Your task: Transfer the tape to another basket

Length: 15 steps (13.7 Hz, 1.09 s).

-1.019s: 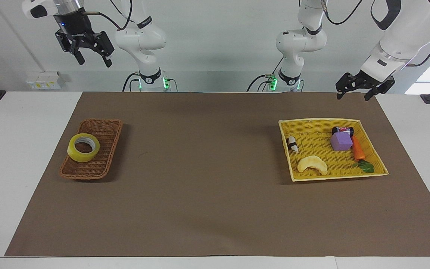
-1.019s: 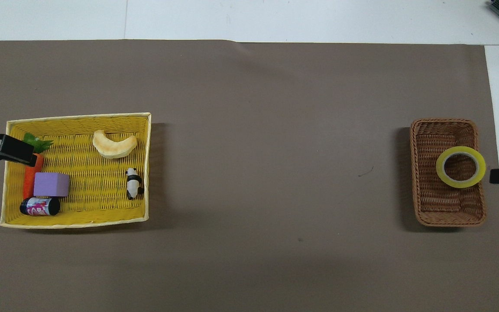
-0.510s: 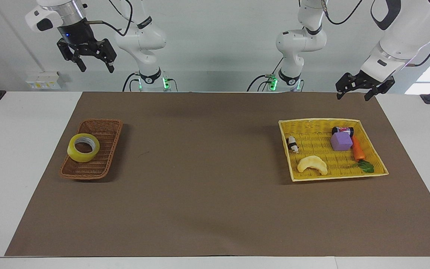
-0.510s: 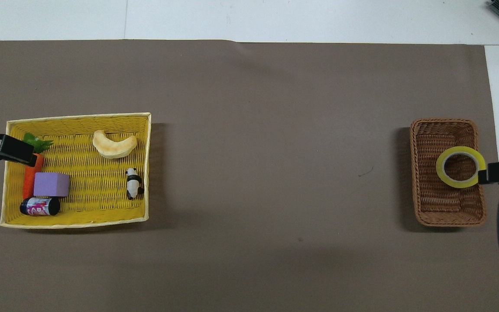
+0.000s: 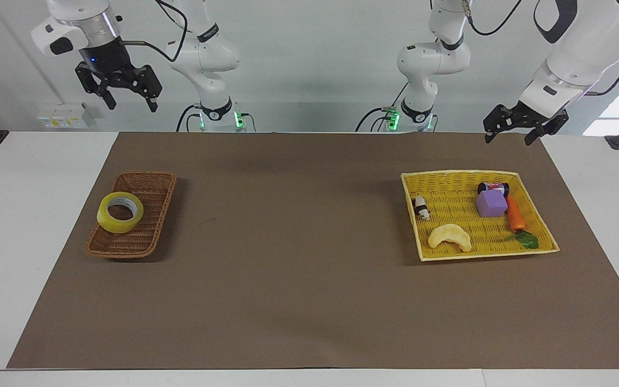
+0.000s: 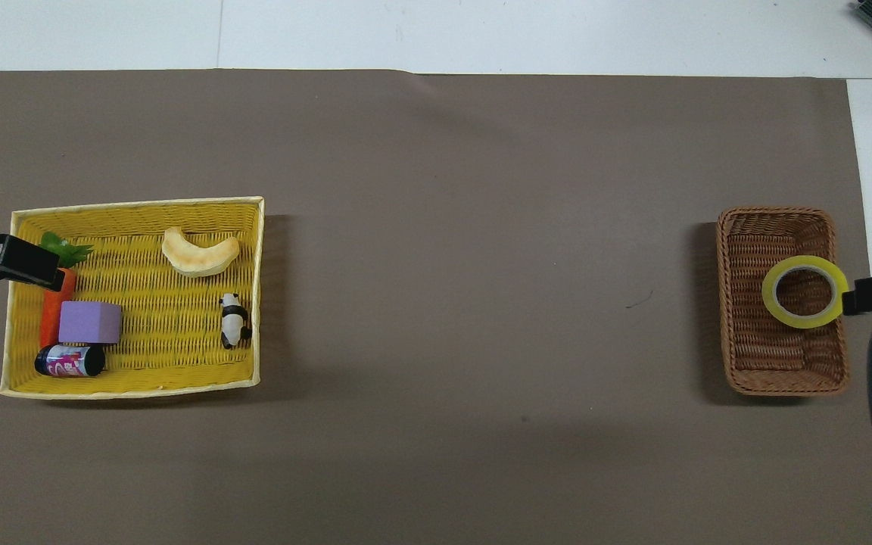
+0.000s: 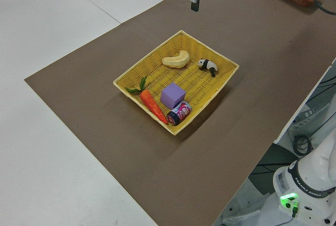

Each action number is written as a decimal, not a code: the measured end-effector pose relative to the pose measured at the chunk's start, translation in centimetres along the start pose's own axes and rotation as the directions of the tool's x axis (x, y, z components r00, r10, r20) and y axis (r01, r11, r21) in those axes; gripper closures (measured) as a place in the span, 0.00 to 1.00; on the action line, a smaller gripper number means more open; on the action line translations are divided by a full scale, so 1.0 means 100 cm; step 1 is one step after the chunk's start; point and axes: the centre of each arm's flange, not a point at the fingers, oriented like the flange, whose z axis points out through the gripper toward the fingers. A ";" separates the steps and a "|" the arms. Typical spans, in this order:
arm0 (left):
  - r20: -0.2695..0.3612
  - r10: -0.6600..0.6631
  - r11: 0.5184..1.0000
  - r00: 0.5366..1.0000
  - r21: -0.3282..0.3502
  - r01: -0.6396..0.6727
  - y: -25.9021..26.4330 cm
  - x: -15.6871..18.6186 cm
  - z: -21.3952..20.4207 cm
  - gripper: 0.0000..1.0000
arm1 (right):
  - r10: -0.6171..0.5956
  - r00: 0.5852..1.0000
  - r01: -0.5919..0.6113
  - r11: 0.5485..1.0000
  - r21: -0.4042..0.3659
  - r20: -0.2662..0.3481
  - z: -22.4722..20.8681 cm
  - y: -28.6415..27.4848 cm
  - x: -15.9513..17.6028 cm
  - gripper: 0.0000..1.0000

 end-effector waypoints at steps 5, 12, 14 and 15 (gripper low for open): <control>0.000 0.000 1.000 1.000 0.000 0.000 0.000 0.000 0.000 0.00 | -0.001 1.000 0.001 1.000 0.003 0.000 0.000 -0.001 0.000 0.00; 0.000 0.000 1.000 1.000 0.000 0.000 0.000 0.000 0.000 0.00 | 0.017 0.999 -0.017 1.000 0.000 0.045 -0.003 0.007 0.011 0.00; 0.000 0.000 1.000 1.000 0.000 0.000 0.000 0.000 0.000 0.00 | 0.017 0.999 -0.017 1.000 -0.001 0.044 -0.002 0.006 0.017 0.00; 0.000 0.000 1.000 1.000 0.000 0.000 0.000 0.000 0.000 0.00 | 0.016 0.999 -0.016 1.000 -0.001 0.046 -0.001 0.005 0.018 0.00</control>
